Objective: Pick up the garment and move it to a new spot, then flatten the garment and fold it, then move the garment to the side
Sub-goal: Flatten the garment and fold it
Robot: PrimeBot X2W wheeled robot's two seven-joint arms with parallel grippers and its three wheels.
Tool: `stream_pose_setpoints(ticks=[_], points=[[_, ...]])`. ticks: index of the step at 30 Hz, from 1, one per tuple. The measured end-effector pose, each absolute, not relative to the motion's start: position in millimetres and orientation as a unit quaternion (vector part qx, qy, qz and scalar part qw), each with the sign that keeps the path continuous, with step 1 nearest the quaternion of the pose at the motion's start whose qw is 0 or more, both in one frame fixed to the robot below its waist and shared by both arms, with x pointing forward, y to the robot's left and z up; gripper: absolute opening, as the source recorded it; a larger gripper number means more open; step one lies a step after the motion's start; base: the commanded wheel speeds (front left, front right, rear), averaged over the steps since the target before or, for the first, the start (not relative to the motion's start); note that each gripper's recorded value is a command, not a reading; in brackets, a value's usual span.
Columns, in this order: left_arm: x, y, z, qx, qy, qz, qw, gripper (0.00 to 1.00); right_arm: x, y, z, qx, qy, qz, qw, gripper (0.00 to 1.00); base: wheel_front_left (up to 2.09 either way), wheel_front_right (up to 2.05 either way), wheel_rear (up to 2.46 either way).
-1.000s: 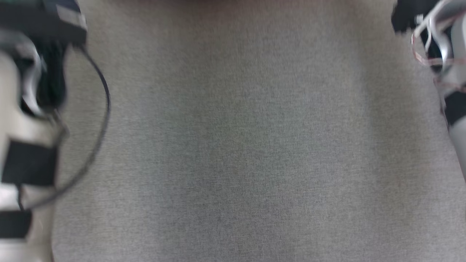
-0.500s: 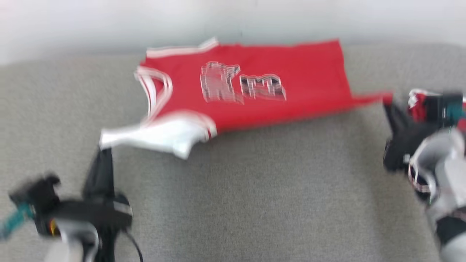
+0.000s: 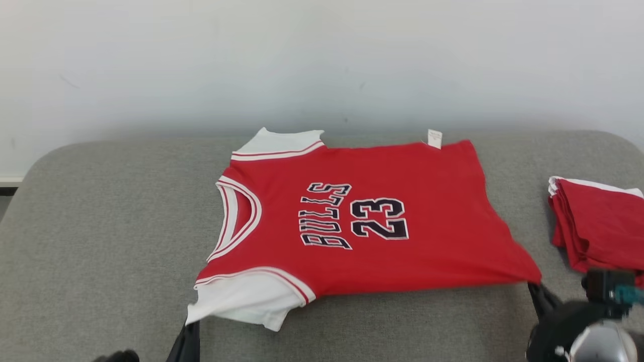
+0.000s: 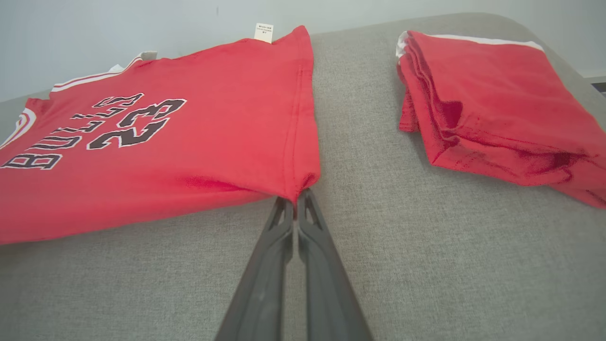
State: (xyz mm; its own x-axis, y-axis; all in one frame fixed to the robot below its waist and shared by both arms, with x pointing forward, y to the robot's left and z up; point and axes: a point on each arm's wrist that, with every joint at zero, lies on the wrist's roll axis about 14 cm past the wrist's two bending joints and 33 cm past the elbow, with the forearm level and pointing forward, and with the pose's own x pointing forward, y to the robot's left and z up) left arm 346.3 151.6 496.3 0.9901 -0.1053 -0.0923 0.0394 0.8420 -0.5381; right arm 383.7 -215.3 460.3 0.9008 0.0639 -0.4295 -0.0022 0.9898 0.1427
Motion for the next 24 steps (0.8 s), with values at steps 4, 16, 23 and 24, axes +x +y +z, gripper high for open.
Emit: stream_pose_setpoints(ticks=[4,16,23,24], points=[[329,157,480,-0.270,0.085,-0.016,0.959,0.00,354,-211,447,0.076,0.245,0.004,0.966,0.00,0.00,0.00,0.00],[285,152,457,-0.287,0.157,-0.012,0.945,0.00,310,-224,422,0.060,0.292,-0.030,0.954,0.00,0.00,0.00,0.00],[308,155,484,-0.264,0.113,-0.034,0.957,0.00,321,-216,430,0.063,0.278,-0.017,0.958,0.00,0.00,0.00,0.00],[324,151,491,-0.245,0.103,-0.051,0.963,0.00,331,-213,436,0.062,0.268,-0.012,0.961,0.00,0.00,0.00,0.00]])
